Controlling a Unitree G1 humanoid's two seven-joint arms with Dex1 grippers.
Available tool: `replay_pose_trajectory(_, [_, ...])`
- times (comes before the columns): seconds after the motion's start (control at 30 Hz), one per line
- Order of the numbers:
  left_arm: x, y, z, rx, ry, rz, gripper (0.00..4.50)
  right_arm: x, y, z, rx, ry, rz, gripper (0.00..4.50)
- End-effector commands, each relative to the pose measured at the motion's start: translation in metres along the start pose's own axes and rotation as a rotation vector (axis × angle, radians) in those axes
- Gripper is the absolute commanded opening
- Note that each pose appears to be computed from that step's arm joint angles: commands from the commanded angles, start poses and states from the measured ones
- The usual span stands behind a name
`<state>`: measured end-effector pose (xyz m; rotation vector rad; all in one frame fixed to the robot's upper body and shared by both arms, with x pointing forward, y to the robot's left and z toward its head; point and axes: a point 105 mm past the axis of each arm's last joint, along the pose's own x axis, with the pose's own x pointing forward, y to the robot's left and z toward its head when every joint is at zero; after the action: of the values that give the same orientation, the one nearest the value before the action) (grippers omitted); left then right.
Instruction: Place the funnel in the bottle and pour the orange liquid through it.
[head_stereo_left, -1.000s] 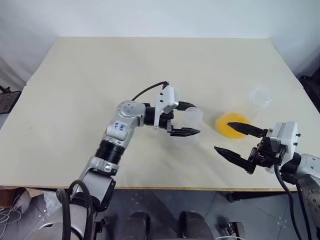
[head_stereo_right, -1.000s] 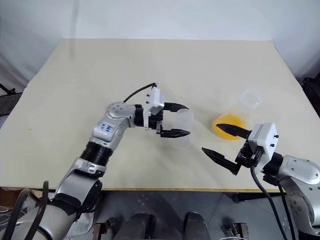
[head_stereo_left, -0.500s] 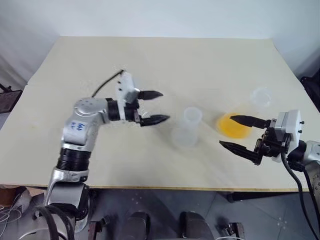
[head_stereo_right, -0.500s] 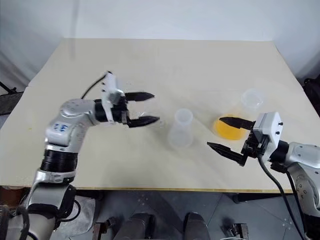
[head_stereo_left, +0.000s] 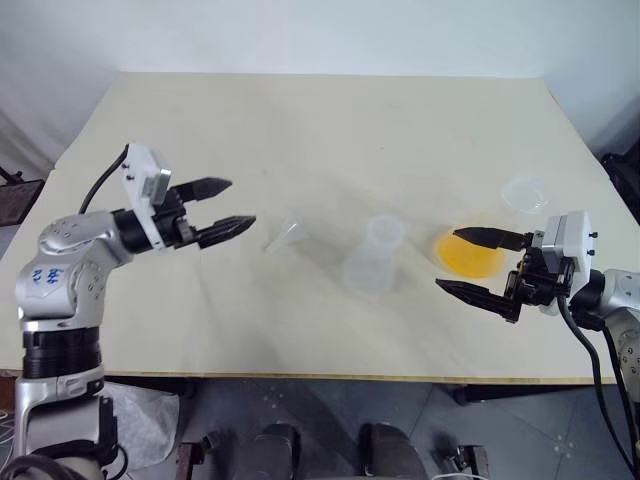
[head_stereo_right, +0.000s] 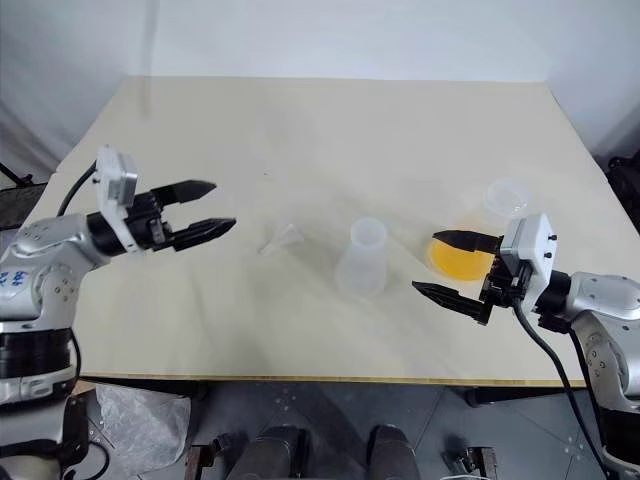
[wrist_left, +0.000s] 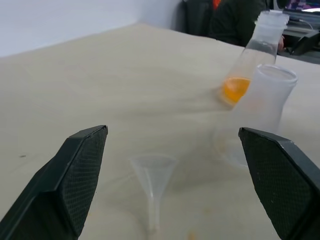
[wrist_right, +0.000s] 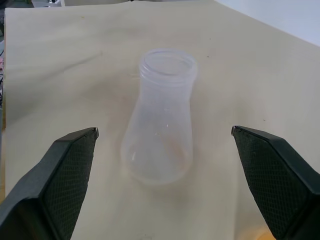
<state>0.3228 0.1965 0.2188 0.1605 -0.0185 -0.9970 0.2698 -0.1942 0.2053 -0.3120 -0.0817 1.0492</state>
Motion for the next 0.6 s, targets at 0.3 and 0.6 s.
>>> replay_pose_trajectory(0.3, [-0.039, -0.009, -0.026, 0.027, 0.163, -0.029, 4.47, -0.003, 0.003, 0.007, -0.038, -0.005, 0.009, 4.50])
replay_pose_trajectory(0.6, [-0.002, 0.002, -0.026, 0.091, 0.251, -0.098, 4.47, -0.001, 0.023, 0.011, -0.030, -0.001, 0.002, 4.50])
